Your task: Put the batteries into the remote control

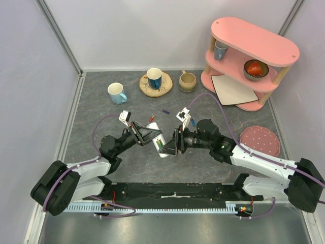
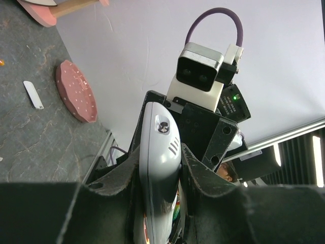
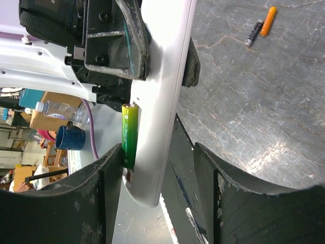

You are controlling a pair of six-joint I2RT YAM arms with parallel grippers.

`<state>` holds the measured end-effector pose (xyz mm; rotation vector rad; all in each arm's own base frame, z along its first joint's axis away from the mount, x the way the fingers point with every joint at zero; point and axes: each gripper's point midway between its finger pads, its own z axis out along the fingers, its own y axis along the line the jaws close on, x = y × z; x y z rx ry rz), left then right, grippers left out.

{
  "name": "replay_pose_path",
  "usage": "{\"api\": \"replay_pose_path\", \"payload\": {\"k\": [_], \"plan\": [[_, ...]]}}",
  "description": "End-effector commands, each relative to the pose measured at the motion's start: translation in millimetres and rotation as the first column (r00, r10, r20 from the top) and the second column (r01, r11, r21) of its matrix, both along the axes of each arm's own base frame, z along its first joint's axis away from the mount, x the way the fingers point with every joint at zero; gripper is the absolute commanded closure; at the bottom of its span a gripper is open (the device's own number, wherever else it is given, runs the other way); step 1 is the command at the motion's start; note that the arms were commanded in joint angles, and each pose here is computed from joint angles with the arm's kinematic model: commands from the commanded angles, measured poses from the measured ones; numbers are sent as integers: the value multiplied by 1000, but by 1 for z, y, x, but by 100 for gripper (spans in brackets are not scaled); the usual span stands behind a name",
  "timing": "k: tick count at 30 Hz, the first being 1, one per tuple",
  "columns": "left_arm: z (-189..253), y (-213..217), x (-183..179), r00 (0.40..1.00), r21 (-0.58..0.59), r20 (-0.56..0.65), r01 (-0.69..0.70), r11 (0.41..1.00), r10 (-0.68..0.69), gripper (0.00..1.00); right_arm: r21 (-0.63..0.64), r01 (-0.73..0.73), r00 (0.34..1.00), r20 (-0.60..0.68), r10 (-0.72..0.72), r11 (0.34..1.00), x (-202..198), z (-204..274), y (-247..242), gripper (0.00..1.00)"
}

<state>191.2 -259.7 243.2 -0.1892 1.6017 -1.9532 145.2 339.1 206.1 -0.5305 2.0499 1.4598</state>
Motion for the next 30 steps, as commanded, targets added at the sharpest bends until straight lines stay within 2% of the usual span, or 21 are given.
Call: {"api": "replay_pose_path", "payload": {"k": [1,6,10,15,24,26,29,30], "plan": [[52,6,-28,975,-122,218,59,991,-32,98,35,60,997,36,-61,998,21,15,5,37],[50,6,-28,976,-120,215,53,991,-27,98,39,47,998,37,-49,998,19,17,6,37],[50,7,-25,976,-108,220,29,994,-4,98,32,21,999,38,-22,999,13,21,4,33],[37,3,-10,981,-28,189,-35,999,40,98,1,41,996,79,-41,999,14,36,-5,26],[25,4,8,984,38,138,-116,992,110,98,-66,49,986,164,-38,997,15,62,-18,23],[18,4,13,986,56,108,-132,990,126,98,-85,70,978,200,-52,994,20,70,-20,26],[4,2,22,988,114,48,-149,982,144,98,-177,124,968,239,-79,976,30,70,-26,35],[0,1,24,988,131,32,-153,980,150,98,-248,125,972,224,-68,961,30,57,-28,38]]}}
